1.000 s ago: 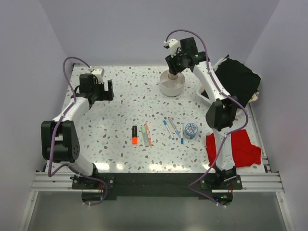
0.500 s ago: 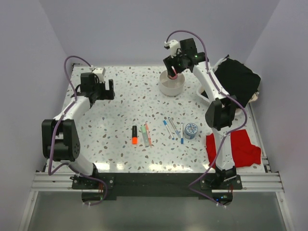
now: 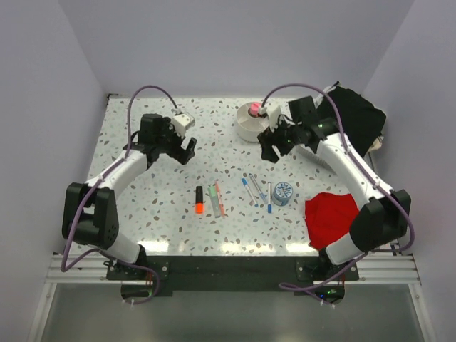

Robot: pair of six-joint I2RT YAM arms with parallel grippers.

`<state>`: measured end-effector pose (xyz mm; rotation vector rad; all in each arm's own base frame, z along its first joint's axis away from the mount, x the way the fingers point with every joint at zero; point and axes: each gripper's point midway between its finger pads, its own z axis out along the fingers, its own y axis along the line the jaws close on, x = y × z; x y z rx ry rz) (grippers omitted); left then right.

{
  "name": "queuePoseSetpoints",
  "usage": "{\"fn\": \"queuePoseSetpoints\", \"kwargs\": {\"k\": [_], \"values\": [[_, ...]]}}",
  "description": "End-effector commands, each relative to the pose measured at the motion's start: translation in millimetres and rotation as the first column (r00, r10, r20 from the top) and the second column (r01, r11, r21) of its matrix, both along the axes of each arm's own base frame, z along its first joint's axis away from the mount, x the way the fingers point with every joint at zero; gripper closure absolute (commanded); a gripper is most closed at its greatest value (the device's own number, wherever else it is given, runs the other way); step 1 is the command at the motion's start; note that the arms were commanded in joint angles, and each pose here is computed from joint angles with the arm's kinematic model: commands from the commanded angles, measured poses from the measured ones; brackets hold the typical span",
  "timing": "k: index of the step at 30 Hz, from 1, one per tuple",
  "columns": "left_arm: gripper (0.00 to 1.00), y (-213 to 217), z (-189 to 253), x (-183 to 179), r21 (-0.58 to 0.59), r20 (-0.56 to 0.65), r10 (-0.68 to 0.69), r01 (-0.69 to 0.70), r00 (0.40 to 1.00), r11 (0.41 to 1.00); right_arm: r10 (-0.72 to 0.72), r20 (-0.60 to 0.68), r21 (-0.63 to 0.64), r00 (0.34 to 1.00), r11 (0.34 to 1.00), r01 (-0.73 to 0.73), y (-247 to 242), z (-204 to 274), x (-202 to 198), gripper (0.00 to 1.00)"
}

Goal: Sort the stationery into containers
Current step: Pick up the stationery from the center of the board.

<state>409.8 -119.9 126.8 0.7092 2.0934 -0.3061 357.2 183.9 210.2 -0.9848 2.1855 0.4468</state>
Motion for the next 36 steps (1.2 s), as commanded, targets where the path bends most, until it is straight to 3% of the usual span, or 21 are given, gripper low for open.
{"fn": "queuePoseSetpoints", "kwargs": {"k": [1,3,6,10,11,14,17,22,29,36], "values": [[0.0,-35,15,-30,0.082,0.137,-0.39,0.382,0.911,0.921,0.121,-0.039,-0.041,0.992,0.992,-0.123,3,-43,-40,0.29],[0.0,-35,10,-35,0.082,0.109,-0.406,0.399,0.907,0.913,0.166,-0.023,-0.062,0.986,0.984,-0.167,14,-45,-51,0.29],[0.0,-32,-2,-43,0.038,-0.043,-0.369,0.37,0.929,0.928,0.209,0.004,-0.101,0.978,0.973,-0.208,29,-47,-58,0.29],[0.03,6,-9,-14,0.074,-0.136,-0.048,0.058,0.99,0.996,0.085,-0.044,-0.015,0.995,0.996,-0.086,58,-39,-33,0.33],[0.04,30,-17,-5,0.054,-0.165,0.068,-0.06,0.984,0.997,0.017,-0.123,0.028,0.992,1.0,-0.014,70,-48,-26,0.34],[0.09,93,-43,4,-0.079,-0.335,0.375,-0.422,0.865,0.903,-0.075,-0.195,0.154,0.978,0.982,0.106,103,-33,-11,0.41],[0.09,133,-48,7,-0.103,-0.354,0.522,-0.587,0.776,0.803,-0.069,-0.258,0.162,0.964,0.98,0.114,135,-47,-13,0.43],[0.07,159,-24,4,-0.116,-0.169,0.643,-0.663,0.747,0.74,-0.109,-0.389,0.117,0.915,0.979,0.166,165,-81,-24,0.42],[0.05,159,-10,-4,-0.131,-0.128,0.646,-0.659,0.752,0.741,-0.237,-0.444,-0.001,0.864,0.965,0.264,174,-116,-35,0.5],[0.04,161,-5,-19,-0.099,-0.116,0.648,-0.658,0.753,0.747,-0.227,-0.464,-0.01,0.856,0.968,0.251,189,-129,-40,0.59]]}}
